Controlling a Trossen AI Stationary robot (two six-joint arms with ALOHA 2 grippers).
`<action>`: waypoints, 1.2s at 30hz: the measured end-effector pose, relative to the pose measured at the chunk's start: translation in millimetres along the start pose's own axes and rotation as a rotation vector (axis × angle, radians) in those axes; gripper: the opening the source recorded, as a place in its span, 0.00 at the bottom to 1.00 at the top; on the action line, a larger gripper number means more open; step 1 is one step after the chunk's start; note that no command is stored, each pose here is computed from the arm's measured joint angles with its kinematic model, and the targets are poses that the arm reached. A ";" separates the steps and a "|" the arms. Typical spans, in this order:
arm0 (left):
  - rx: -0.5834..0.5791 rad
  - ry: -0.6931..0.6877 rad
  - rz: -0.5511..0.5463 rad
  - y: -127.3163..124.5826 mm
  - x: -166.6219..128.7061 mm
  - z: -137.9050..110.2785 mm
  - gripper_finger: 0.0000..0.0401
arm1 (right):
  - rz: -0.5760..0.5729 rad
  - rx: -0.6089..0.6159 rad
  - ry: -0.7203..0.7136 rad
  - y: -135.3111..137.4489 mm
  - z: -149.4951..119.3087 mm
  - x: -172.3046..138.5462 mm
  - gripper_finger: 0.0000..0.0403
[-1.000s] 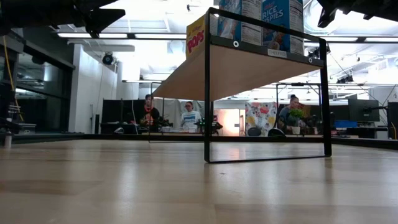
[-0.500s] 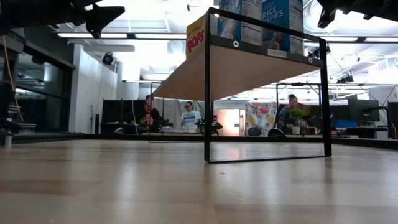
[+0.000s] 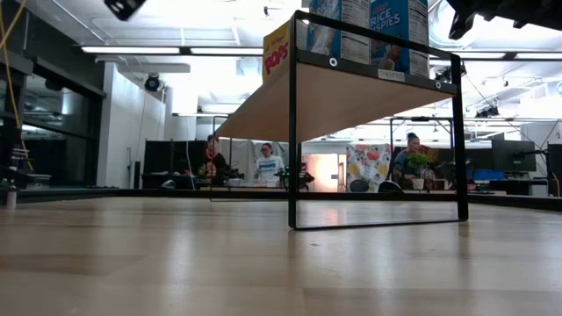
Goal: Stack cereal on shelf
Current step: Put the red cereal box on the shelf aligned with the other red cereal box
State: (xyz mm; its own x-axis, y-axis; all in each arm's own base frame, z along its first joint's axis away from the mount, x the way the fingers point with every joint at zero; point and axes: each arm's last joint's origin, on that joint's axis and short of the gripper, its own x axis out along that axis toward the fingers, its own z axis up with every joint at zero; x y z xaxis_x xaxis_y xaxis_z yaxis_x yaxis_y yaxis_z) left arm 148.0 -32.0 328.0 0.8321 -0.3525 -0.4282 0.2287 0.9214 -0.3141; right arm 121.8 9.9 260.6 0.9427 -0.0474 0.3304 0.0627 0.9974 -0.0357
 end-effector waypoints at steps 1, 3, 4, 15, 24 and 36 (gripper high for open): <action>-0.026 0.054 -0.001 -7.2 3.5 1.3 0.64 | -0.004 -0.002 0.004 -0.1 -0.3 0.0 0.00; -0.054 0.147 0.013 -22.9 11.0 2.7 0.64 | -0.016 -0.004 0.011 -0.4 -1.0 0.0 0.00; -0.058 0.188 0.030 -30.9 14.5 2.8 0.64 | -0.024 -0.006 0.016 -0.6 -1.4 0.0 0.00; -0.056 0.661 0.385 -105.3 45.8 -32.8 0.64 | -0.051 -0.001 0.047 -1.3 -4.2 -0.1 0.00; -0.085 0.769 0.514 -135.7 61.2 -71.4 0.64 | -0.049 -0.006 0.071 -1.1 -6.6 -0.3 0.00; -0.175 0.730 0.525 -153.7 62.5 -85.8 0.64 | -0.049 0.028 0.092 -0.9 -8.7 -0.4 0.00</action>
State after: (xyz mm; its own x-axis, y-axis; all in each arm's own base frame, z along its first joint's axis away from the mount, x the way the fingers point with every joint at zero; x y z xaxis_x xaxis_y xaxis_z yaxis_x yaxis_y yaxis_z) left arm 121.5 -209.6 276.9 0.2677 0.0339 -0.9629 -0.2179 0.9756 -0.0262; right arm 124.2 8.5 252.3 0.9649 -0.0992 0.2433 0.1011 0.9949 0.0050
